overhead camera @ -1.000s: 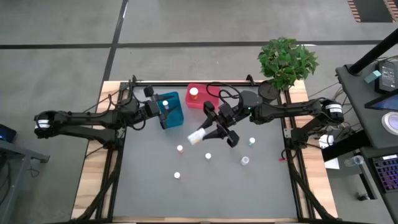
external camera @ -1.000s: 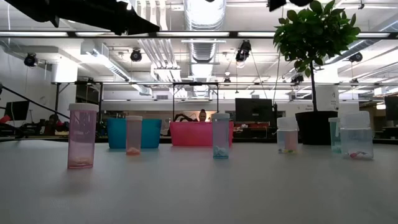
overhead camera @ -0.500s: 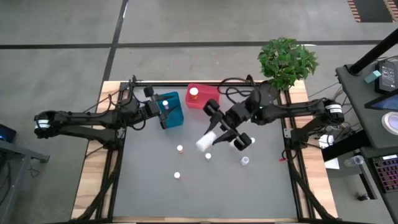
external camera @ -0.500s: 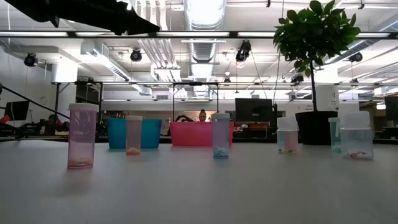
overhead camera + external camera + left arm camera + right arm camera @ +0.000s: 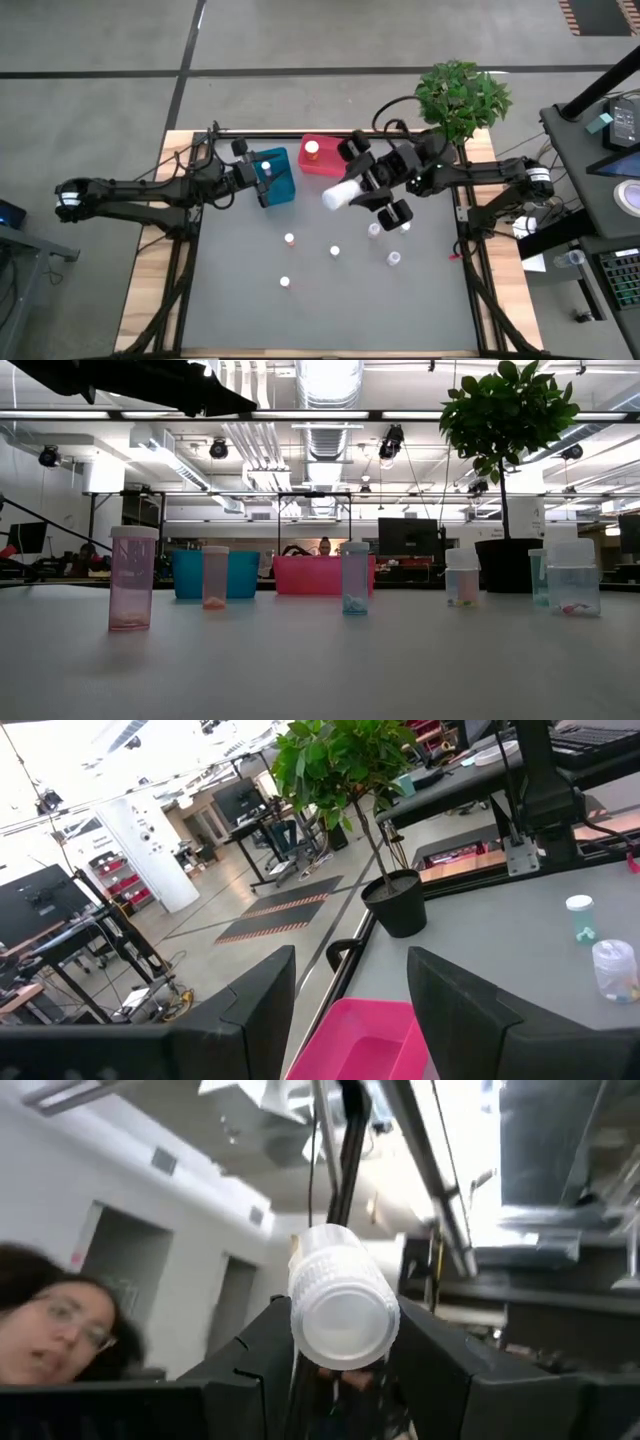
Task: Pick and place medicine bottles into bin by pill shape (circle, oval)
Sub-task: Put the top white capsule bottle into the red bin, then put the orange tablet bottle into the blue bin
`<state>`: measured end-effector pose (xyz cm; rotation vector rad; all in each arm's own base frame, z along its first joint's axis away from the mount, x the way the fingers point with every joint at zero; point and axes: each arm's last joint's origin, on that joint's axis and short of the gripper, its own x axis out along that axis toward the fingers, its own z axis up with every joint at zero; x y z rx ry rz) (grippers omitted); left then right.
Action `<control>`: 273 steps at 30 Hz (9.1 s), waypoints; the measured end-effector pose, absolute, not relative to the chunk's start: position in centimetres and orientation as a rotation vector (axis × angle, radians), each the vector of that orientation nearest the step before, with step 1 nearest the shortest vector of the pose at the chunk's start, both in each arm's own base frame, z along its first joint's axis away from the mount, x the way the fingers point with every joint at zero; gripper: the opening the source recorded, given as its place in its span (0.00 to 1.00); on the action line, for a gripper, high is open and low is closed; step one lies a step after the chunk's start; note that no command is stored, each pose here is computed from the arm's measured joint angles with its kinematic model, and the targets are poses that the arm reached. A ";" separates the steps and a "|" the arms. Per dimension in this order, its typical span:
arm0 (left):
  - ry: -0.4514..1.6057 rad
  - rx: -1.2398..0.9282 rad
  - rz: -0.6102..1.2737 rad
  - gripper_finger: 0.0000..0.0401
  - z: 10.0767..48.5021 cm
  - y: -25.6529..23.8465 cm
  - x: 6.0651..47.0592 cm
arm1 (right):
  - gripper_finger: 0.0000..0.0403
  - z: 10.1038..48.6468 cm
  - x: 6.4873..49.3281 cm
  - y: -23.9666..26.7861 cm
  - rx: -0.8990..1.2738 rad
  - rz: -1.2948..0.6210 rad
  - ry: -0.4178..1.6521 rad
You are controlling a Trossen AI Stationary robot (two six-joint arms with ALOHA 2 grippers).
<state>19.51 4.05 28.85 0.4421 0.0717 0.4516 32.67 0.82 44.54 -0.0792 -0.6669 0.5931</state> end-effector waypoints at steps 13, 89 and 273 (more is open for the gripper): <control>0.072 0.442 0.451 0.44 28.8 4.1 19.5 | 0.34 45.8 32.0 0.7 -0.075 0.561 -0.760; 0.090 0.449 0.487 0.44 28.8 4.1 19.4 | 0.34 22.4 43.1 -23.9 0.169 -0.375 1.315; 0.863 0.005 0.087 0.52 18.3 -4.0 25.3 | 0.41 24.8 25.5 2.7 -0.406 -0.161 0.210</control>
